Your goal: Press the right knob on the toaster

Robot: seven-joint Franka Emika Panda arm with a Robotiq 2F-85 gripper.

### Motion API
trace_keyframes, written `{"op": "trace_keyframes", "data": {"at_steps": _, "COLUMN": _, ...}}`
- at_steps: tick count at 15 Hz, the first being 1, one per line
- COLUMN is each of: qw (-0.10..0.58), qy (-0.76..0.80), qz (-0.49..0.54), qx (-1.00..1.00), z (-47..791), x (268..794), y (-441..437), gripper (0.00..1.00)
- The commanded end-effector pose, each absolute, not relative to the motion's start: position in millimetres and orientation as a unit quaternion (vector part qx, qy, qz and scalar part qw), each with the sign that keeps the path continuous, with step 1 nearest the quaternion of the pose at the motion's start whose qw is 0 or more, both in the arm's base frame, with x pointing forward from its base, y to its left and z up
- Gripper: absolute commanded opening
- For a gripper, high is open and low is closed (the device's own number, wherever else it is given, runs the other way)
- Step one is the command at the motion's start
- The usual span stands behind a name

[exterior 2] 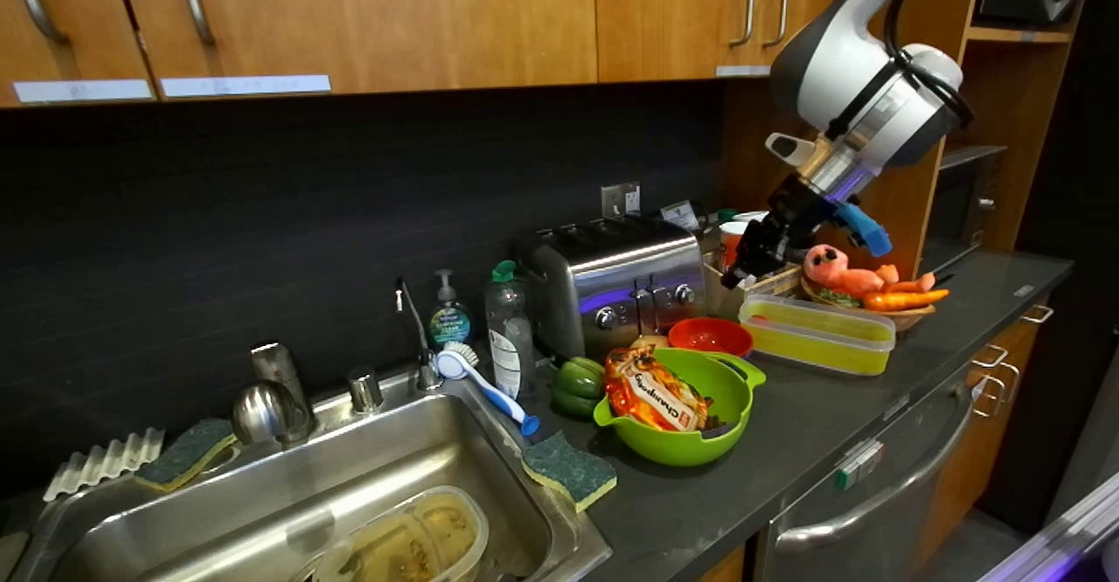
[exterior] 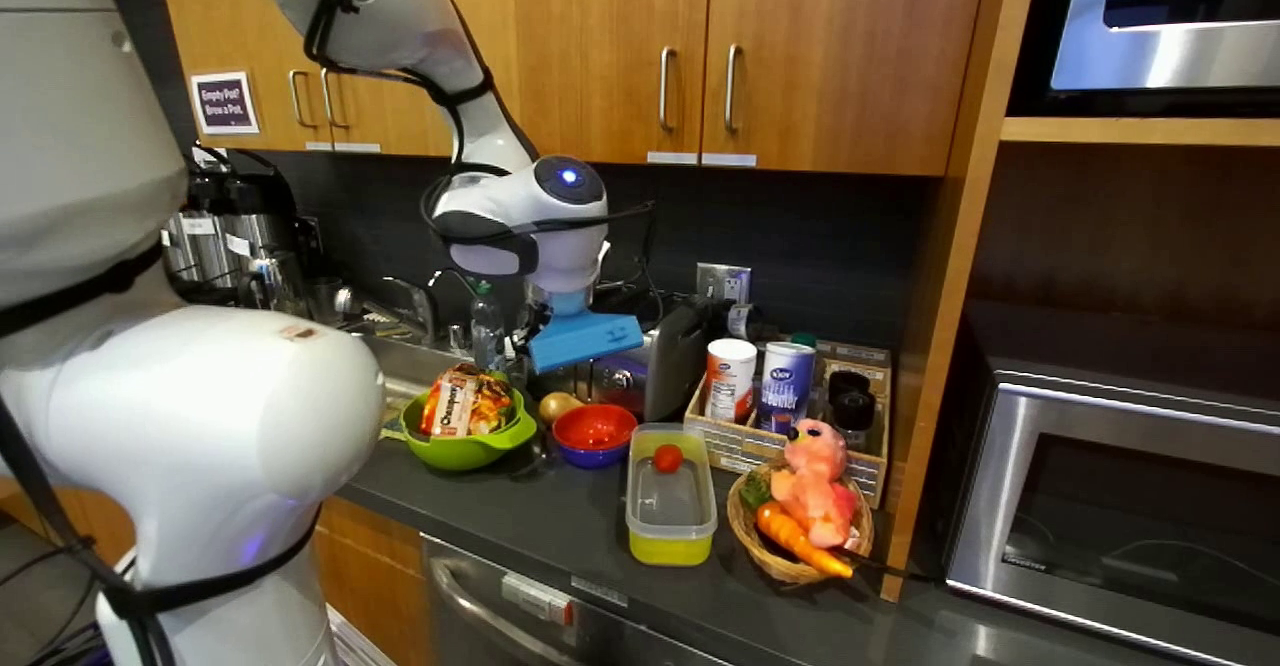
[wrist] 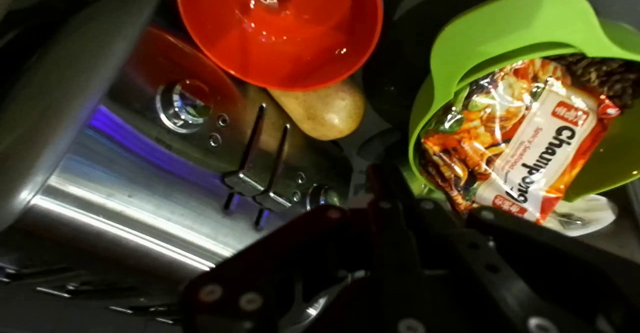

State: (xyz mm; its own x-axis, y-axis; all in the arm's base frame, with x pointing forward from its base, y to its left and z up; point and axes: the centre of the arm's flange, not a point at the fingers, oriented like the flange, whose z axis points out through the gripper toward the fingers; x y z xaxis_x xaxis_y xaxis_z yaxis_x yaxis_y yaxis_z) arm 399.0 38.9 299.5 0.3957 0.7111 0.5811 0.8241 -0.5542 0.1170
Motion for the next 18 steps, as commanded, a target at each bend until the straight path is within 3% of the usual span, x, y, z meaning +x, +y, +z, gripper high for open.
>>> {"op": "trace_keyframes", "data": {"at_steps": 1, "qw": 0.083, "qy": -0.428, "qz": -0.32, "qx": -0.841, "z": 274, "x": 413, "y": 55, "gripper": 0.0}}
{"op": "trace_keyframes", "data": {"at_steps": 18, "qw": 0.089, "qy": -0.35, "qz": -0.327, "qx": -0.873, "z": 225, "x": 445, "y": 65, "gripper": 0.0}}
